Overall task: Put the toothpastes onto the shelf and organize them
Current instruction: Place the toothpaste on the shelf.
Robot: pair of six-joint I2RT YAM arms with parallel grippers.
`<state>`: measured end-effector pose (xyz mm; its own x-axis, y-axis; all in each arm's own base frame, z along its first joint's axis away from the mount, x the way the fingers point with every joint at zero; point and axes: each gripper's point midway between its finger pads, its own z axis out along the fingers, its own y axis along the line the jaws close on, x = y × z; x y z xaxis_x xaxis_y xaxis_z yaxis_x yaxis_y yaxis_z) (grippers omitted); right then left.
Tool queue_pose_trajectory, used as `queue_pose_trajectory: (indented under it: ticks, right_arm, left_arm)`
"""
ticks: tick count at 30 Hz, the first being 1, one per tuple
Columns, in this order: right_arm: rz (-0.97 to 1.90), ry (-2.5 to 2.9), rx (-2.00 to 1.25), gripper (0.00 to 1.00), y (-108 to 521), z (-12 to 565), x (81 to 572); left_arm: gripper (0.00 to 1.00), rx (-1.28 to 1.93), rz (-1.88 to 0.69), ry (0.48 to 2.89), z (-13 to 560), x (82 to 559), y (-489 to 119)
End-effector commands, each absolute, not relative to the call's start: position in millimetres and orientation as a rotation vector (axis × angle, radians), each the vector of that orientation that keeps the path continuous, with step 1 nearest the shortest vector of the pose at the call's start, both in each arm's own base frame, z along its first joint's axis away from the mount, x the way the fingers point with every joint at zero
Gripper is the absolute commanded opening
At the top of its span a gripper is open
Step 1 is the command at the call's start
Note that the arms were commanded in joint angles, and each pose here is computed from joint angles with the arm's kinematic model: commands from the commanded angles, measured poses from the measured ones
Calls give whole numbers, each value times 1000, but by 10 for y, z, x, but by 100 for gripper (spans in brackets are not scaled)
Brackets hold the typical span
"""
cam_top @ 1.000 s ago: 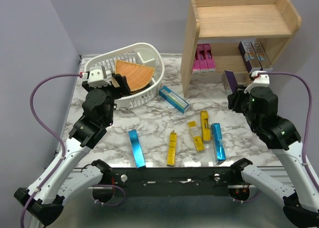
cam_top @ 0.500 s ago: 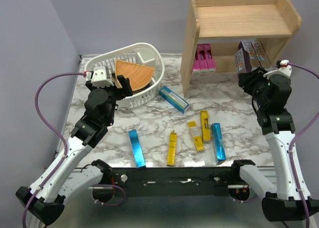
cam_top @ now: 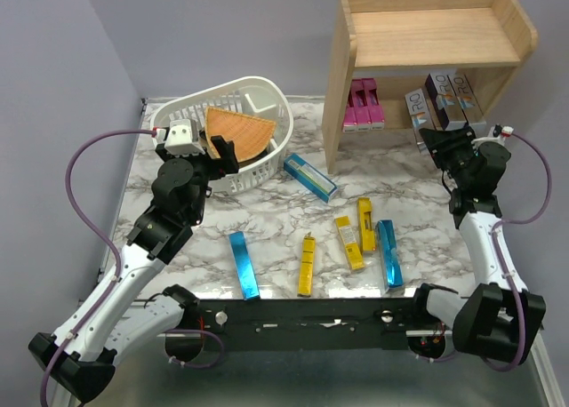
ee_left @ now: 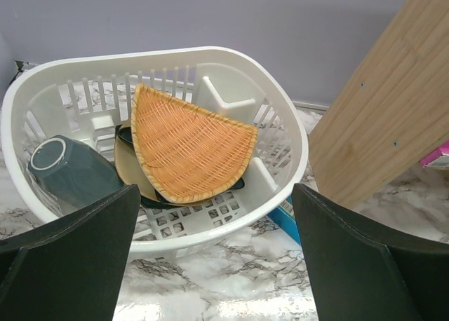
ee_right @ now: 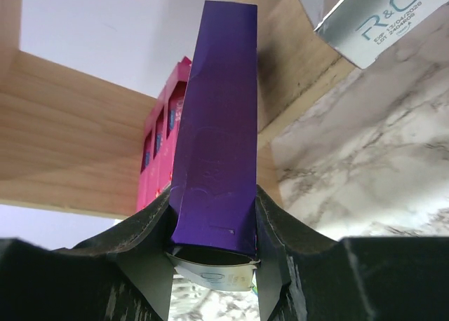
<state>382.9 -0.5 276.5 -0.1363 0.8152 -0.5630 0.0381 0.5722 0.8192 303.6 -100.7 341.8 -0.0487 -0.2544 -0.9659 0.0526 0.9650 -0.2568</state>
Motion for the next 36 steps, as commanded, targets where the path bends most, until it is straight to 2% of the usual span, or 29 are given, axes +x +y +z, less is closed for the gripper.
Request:
queue_pose_trajectory:
  ticks: [1, 13, 19, 23, 25, 32, 36]
  right_arm:
    - [965, 1446, 714, 23, 24, 3000, 3921]
    - [1060, 1394, 922, 31, -266, 2766, 4213]
    - [1122, 1431, 965, 38, -259, 2670, 4370]
    - [1102, 1439, 1010, 53, -308, 2619, 4402]
    - [1081, 1446, 1018, 57, -329, 2593, 4406]
    - [1042, 1507, 976, 92, -299, 2535, 4378]
    - [956, 1538, 912, 100, -325, 2581, 4328]
  left_arm:
    - [99, -152, -265, 1589, 3430, 3047, -1027]
    - [99, -150, -250, 1597, 3396, 3062, -1019]
    - [99, -149, -243, 1595, 3395, 3069, -1012]
    - [99, -149, -240, 1596, 3390, 3072, -1010]
    - [99, -150, -240, 1598, 3386, 3075, -1013]
    - [99, -148, -233, 1603, 3372, 3084, -1008]
    - [99, -143, -237, 1608, 3363, 3086, -1024]
